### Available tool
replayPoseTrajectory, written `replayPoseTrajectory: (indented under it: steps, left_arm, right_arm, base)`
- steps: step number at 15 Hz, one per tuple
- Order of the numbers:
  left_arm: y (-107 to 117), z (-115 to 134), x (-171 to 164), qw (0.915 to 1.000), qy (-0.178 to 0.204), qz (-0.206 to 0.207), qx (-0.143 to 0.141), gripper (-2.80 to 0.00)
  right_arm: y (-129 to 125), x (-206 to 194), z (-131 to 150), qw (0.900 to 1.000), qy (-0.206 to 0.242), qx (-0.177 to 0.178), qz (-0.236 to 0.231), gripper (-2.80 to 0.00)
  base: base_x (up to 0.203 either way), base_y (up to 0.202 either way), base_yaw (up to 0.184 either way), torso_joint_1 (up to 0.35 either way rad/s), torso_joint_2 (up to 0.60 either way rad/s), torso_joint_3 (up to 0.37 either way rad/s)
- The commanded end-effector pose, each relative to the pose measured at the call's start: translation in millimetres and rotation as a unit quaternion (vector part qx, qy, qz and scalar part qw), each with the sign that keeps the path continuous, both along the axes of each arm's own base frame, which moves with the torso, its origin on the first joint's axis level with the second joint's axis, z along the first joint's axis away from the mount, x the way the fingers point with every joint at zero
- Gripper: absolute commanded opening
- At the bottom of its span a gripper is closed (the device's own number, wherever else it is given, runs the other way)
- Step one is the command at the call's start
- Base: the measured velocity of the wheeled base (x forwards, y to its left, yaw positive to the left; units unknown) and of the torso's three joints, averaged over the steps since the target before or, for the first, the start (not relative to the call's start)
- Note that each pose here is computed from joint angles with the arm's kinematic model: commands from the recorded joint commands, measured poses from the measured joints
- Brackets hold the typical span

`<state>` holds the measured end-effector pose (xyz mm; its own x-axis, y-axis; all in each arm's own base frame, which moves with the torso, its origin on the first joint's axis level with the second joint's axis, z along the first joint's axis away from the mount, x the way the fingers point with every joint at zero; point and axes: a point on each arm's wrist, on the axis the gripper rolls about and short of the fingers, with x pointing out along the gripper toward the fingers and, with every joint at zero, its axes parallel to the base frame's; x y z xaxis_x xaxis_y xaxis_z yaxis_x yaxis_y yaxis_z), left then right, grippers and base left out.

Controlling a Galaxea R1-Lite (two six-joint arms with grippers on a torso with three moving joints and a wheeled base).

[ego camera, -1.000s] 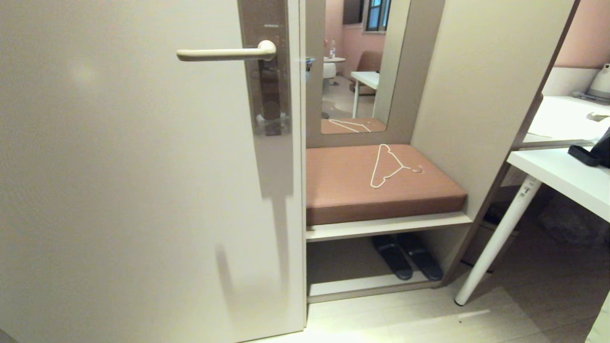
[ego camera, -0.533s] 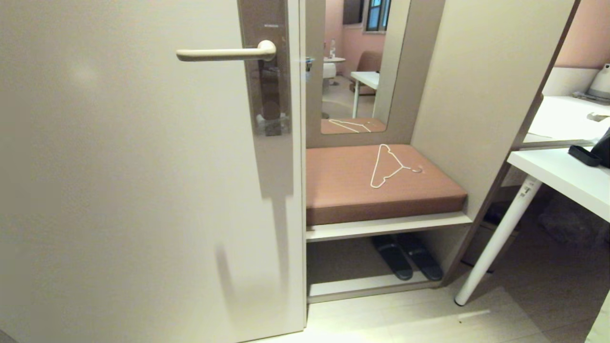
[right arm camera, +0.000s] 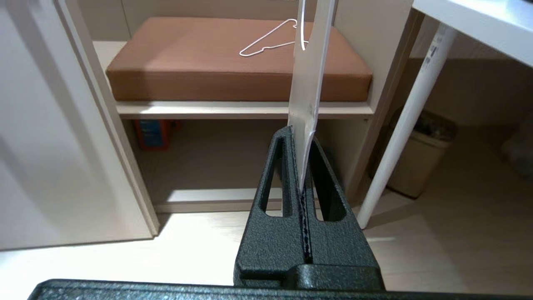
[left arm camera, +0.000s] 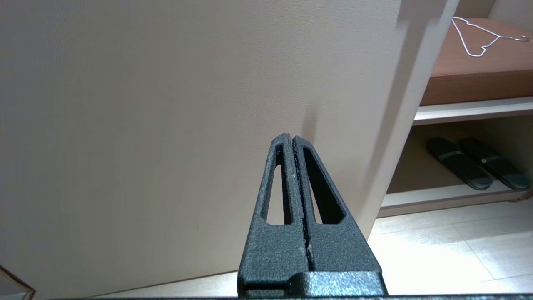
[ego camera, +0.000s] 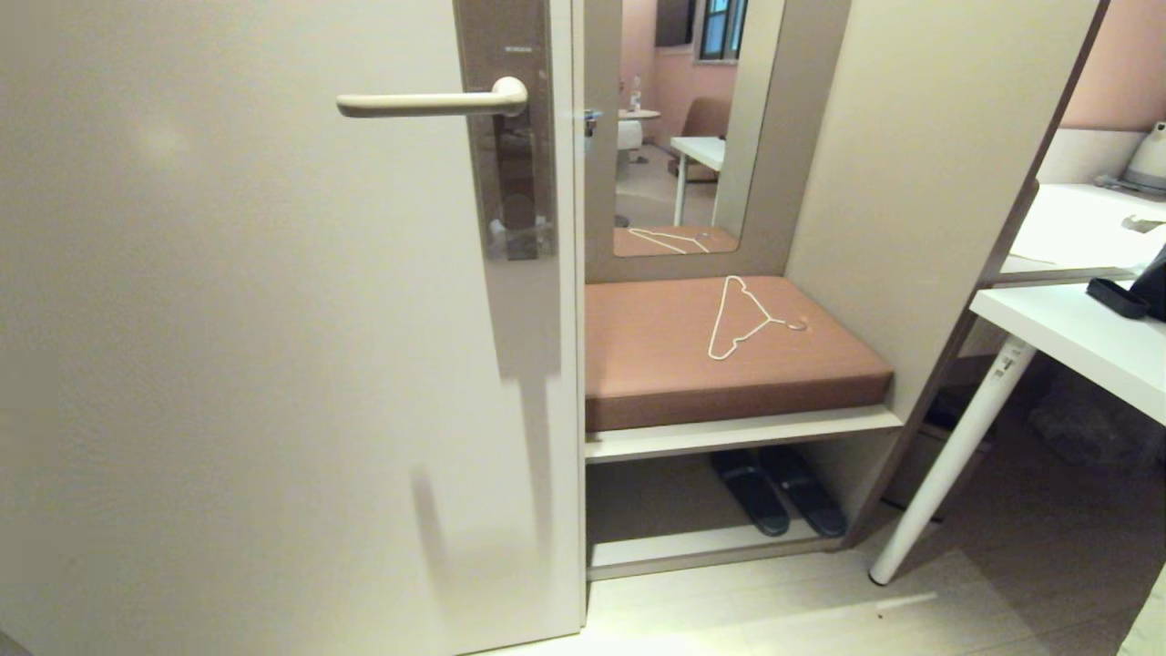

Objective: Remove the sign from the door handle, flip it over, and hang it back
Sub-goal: Hand it to the other hand

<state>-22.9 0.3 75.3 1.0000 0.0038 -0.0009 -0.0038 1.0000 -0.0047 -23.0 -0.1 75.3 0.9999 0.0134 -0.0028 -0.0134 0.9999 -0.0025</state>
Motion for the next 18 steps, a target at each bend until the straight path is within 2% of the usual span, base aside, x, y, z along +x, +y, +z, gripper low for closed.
replayPoseTrajectory:
  steps: [1,5,11,14,18]
  left_arm:
    - [0,0,0,1.0000,0.000,0.000,-0.001,-2.80]
    - [0,0,0,1.0000,0.001,0.000,-0.001,-2.80]
    - [0,0,0,1.0000,0.000,0.000,0.005,-2.80]
    - [0,0,0,1.0000,0.000,0.000,0.002,-2.80]
    - [0,0,0,1.0000,0.000,0.000,0.004,-2.80]
  right_arm:
    - [0,0,0,1.000,0.000,0.001,-0.001,-2.80]
    - [0,0,1,1.000,0.001,-0.003,0.000,-2.80]
    - [0,-13,29,1.000,-0.005,-0.006,0.012,-2.80]
    - [0,-9,50,1.000,0.019,-0.006,0.011,-2.80]
    - [1,20,96,0.999,0.041,-0.007,0.014,-2.80]
  base:
    - [0.000,0.000,0.000,0.000,0.00,0.000]
    - [0.000,0.000,0.000,0.000,0.00,0.000]
    - [0.000,0.000,0.000,0.000,0.00,0.000]
    - [0.000,0.000,0.000,0.000,0.00,0.000]
    - [0.000,0.000,0.000,0.000,0.00,0.000]
